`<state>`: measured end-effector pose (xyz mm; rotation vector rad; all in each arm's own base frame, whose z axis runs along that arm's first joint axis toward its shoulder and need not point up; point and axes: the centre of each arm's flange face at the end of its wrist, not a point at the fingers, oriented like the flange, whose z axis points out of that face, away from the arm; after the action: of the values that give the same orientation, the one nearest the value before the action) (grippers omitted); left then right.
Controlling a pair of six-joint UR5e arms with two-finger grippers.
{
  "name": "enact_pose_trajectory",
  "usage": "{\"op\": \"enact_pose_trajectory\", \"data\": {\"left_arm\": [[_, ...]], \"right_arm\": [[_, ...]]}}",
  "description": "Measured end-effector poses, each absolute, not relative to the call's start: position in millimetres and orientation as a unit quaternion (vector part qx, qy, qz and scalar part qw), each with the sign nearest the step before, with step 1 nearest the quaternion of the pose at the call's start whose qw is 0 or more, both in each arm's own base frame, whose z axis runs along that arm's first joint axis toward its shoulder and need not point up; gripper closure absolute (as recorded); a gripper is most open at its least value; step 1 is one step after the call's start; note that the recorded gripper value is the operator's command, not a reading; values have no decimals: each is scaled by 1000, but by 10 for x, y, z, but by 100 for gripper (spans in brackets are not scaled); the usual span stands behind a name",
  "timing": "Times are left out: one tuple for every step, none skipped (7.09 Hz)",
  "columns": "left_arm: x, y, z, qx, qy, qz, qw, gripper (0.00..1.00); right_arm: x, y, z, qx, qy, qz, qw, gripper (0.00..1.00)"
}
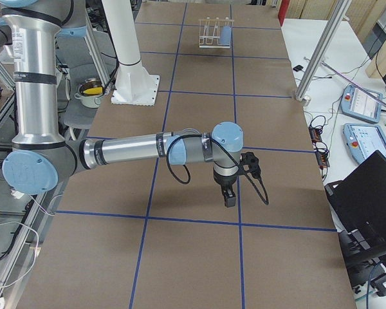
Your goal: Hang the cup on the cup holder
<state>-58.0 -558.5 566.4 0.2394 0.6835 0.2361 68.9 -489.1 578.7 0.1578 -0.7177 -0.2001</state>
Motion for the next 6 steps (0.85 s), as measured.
{"op": "enact_pose_trajectory", "data": {"left_arm": [[-703,-5411,6001,94,334,105,932,2],[-739,-5207,6296,71,336,97,934,2],[-757,-4984,6537,56,339,89,935,2],[-775,-4792,6687,51,346,83,933,2],[-781,-4688,6748,48,361,76,928,2],[-787,-4639,6761,47,376,71,923,2]], "right_arm": [[845,-4901,5749,66,-352,-92,929,0],[918,-4900,5747,58,-351,-88,930,0],[947,-4894,5763,54,-349,-87,932,0],[957,-4882,5780,52,-349,-85,932,0],[956,-4872,5799,51,-349,-85,932,0],[949,-4868,5812,50,-350,-85,932,0]]}}
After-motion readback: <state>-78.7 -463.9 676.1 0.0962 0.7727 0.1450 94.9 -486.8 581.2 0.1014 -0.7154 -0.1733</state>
